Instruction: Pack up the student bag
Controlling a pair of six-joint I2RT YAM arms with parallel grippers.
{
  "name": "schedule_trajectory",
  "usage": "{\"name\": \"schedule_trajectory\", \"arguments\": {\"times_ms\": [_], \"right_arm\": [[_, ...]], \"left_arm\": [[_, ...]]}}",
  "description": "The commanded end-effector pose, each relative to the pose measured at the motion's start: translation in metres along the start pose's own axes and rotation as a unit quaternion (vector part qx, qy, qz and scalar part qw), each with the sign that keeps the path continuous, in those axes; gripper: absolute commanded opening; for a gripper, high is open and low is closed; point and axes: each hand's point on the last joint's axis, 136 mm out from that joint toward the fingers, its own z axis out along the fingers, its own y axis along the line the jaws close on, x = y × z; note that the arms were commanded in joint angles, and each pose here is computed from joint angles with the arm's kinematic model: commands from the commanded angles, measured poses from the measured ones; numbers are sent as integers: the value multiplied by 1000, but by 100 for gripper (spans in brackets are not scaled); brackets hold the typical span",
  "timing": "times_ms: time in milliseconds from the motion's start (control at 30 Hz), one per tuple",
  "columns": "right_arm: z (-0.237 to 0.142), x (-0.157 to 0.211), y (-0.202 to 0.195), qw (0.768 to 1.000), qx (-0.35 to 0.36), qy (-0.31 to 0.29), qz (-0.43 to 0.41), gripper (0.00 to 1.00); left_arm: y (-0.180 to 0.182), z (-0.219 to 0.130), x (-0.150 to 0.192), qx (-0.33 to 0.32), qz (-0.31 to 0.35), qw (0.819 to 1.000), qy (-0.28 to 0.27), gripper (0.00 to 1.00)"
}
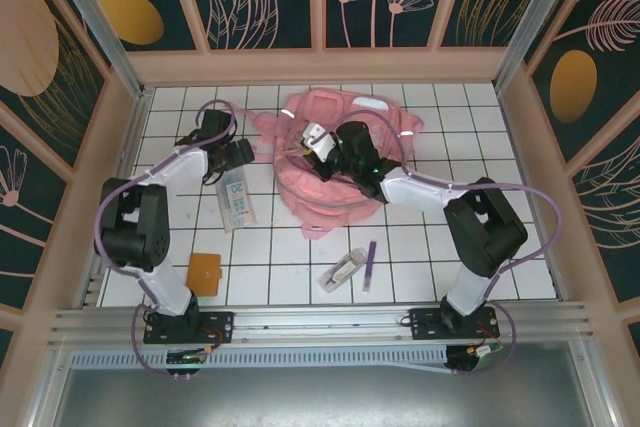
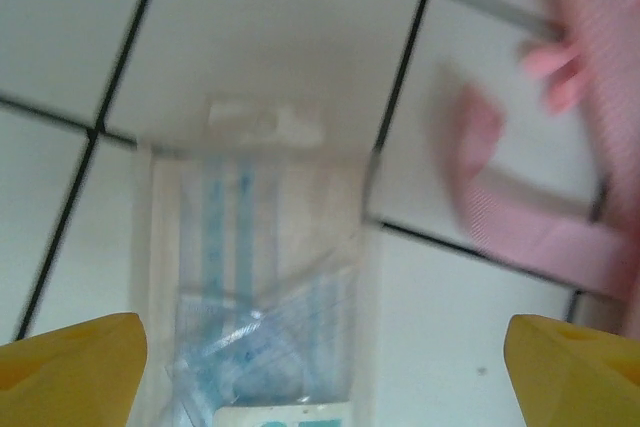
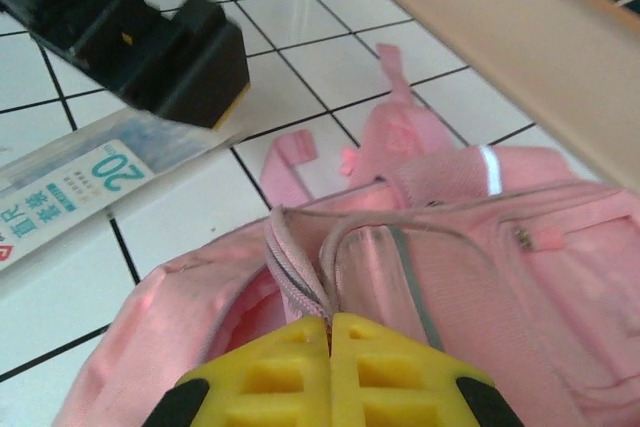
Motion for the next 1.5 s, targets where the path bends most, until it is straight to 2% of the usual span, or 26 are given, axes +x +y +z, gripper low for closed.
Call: {"name": "schedule_trajectory", "arguments": {"times_ms": [0,67,167,300,467,567,667,767,833,933,1033,1167,1267,1300,1333,1467], "right_arm": [[4,-11,9,999,-38,-3,29,3],[3,-7,14,998,-49,-3,30,10],[-3,-7,11,999,-32,-8,38,27],[-17,-33,22,997,-63,-43,27,44],[-35,-79,41,986,-123,-116,7,48],[-41,-100,43,977,-144,-151,39,48],[-38,-107,38,967,-166,-156,118,52],[-26,-108,21,944,-192,-131,236,52],[-14,-104,9,919,-207,-114,316,51],[8,-100,-7,869,-216,-97,434,49],[23,-102,-5,841,-235,-92,478,49],[48,-82,-11,847,-193,-31,494,49],[59,-64,6,899,-207,22,385,50],[65,-46,12,910,-201,58,357,50],[67,-36,17,914,-205,85,341,51],[72,-22,44,890,-252,153,347,54]], "left_arm": [[3,8,30,1,-40,997,67,90],[7,10,36,-3,-46,996,72,91],[21,16,48,-34,-45,994,90,95],[17,26,67,-14,-58,991,123,93],[23,35,77,-30,-52,988,142,82],[23,33,81,-22,-53,988,141,75],[20,30,88,-7,-57,987,150,70],[10,28,95,38,-95,981,163,64],[8,29,105,64,-120,975,176,61],[1,26,102,93,-142,969,179,57],[-10,16,92,135,-162,962,172,56],[-25,2,79,192,-196,945,178,53],[-35,-7,71,225,-220,933,175,51],[-42,-17,63,245,-221,930,164,49],[-46,-20,60,255,-222,927,164,49],[-55,-30,52,275,-232,918,166,49]]}}
